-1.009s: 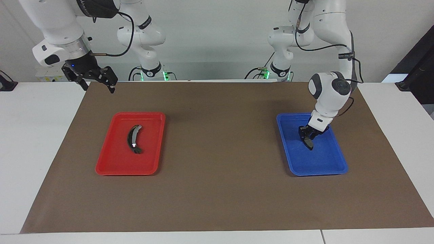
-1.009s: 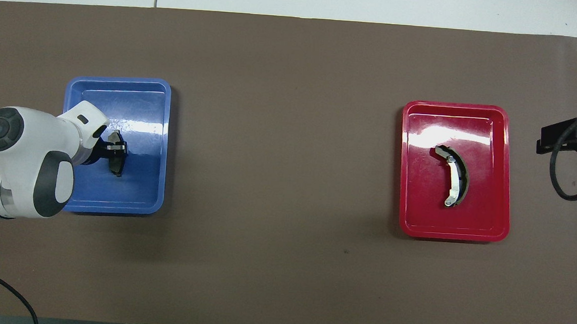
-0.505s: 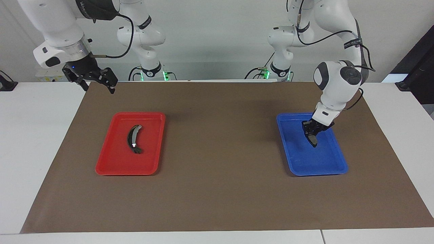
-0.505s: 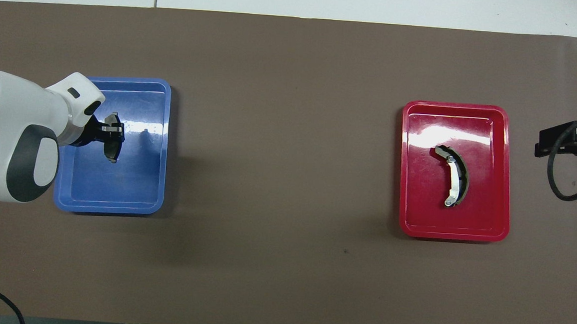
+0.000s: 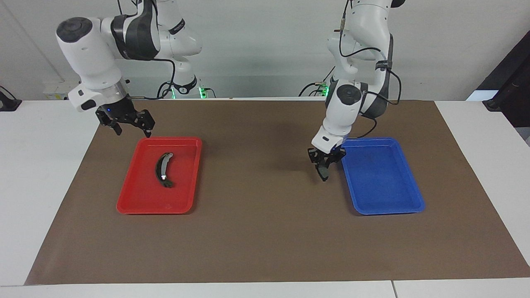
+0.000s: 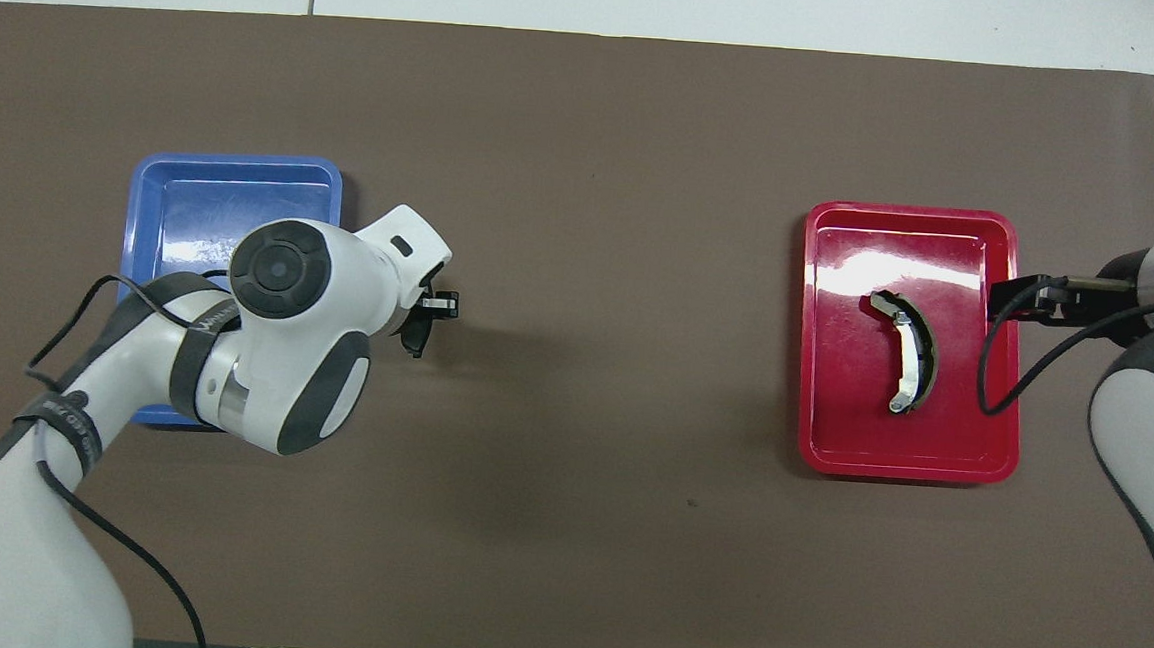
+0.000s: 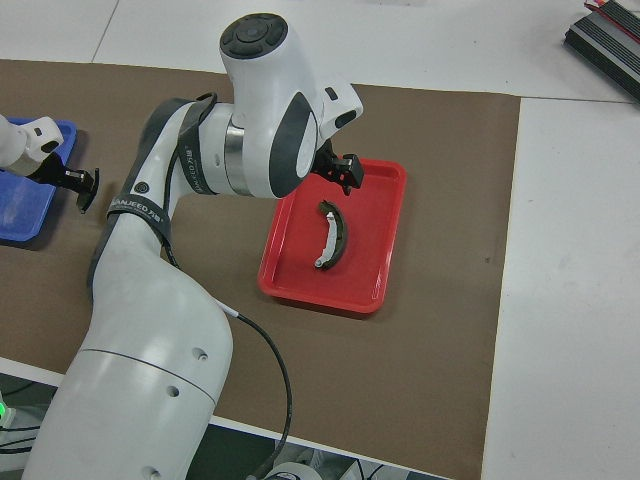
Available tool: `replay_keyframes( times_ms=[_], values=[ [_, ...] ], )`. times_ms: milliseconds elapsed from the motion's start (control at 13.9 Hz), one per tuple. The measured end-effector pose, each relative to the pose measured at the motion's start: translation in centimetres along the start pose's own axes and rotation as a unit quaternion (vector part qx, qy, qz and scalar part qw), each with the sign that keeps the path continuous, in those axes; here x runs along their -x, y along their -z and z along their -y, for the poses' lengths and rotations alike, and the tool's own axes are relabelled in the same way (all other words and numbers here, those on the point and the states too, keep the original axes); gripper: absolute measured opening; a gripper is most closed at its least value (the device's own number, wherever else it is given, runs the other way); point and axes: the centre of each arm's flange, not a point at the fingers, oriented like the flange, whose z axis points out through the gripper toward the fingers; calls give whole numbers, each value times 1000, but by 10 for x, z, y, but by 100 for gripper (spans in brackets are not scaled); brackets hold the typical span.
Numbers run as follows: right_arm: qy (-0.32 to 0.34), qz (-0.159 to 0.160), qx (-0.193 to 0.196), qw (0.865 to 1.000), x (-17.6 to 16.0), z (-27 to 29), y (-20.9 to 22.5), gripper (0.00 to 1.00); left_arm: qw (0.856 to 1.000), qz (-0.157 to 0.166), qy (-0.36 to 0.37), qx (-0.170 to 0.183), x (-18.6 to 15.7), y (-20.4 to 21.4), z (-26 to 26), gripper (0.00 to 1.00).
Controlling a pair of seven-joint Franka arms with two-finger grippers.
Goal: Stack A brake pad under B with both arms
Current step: 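Carry the small pad to center while the right gripper grasps the curved pad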
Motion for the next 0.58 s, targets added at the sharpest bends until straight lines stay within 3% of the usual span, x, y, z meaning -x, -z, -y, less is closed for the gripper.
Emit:
replay_keyframes(
  times_ms=[216,360,432,577],
  values=[
    [37,-13,-20,999,2,5,-68,100,1000,-3,-14,5,5,-31,-48,36],
    [50,-24,-23,998,9,5,-110,100,1000,-8,-12,10,-2,-30,-57,37],
    [53,-25,-22,998,13,5,-128,100,1000,-8,-7,13,-4,-30,-57,44],
    [63,-23,-20,998,15,6,-151,100,1000,-7,3,20,-7,-28,-56,66]
  ],
)
